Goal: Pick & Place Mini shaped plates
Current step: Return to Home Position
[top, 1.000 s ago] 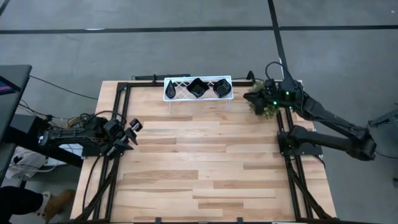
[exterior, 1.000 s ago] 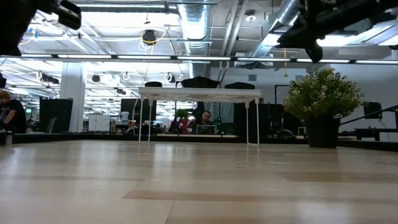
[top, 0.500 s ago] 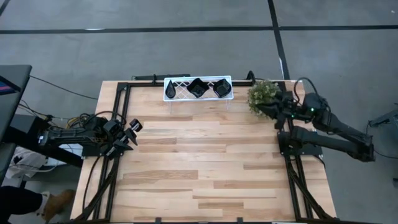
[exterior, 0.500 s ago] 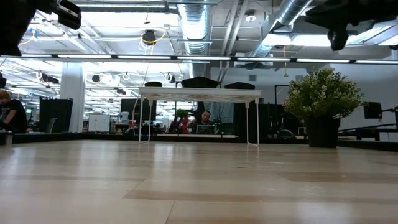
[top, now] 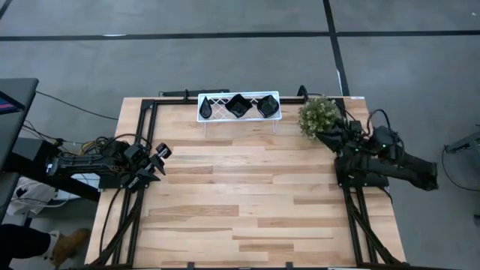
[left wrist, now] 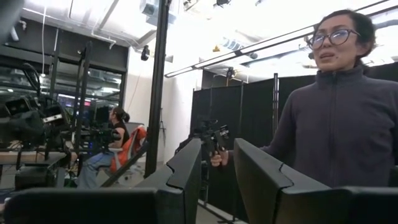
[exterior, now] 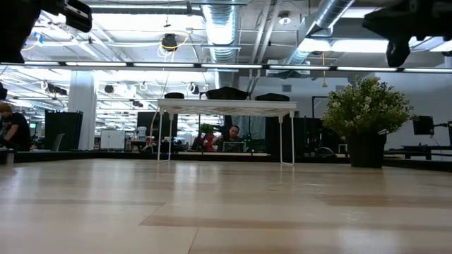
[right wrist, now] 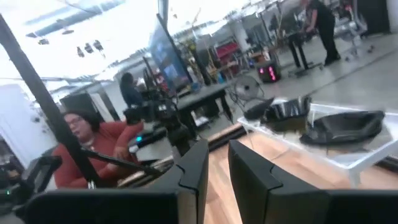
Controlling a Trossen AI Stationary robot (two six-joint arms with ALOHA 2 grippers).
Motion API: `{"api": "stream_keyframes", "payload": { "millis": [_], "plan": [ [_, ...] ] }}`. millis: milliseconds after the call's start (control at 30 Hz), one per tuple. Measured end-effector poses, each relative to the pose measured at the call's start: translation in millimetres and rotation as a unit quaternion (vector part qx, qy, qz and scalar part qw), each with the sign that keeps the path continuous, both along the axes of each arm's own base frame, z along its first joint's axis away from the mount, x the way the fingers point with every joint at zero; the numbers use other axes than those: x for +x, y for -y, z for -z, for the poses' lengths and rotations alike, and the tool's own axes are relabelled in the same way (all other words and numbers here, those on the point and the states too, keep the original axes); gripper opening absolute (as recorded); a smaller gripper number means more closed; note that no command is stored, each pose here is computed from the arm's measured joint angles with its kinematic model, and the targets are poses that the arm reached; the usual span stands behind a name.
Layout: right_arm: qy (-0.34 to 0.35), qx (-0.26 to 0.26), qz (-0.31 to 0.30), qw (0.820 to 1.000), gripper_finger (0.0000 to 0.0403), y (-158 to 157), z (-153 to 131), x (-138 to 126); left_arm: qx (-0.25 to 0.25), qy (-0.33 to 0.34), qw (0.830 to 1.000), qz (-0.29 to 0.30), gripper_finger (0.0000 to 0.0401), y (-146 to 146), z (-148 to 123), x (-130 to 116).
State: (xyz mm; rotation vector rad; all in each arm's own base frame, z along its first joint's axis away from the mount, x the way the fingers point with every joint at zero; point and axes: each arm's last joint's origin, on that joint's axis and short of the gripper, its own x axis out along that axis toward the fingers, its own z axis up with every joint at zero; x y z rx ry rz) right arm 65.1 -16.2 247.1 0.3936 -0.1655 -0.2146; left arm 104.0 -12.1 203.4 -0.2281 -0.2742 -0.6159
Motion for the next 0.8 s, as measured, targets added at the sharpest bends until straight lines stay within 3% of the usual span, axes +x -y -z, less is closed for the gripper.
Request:
{"api": "stream_keyframes", "payload": {
  "millis": [433, 567, 800],
  "plan": [
    [-0.050, 0.015, -0.010, 0.999, 0.0059, 0, 44, 20, 0.009, 0.009, 1.000, -0.002, 0.0097, 0, -1, 0],
    [-0.060, 0.005, -0.016, 0.998, 0.0059, -1, 46, 21, 0.044, 0.028, 0.999, 0.009, 0.0097, 1, 0, -1],
    [-0.084, -0.005, -0.030, 0.996, 0.0059, -4, 50, 20, 0.040, -0.001, 0.999, 0.010, 0.0097, 1, 4, 2]
  ]
}}
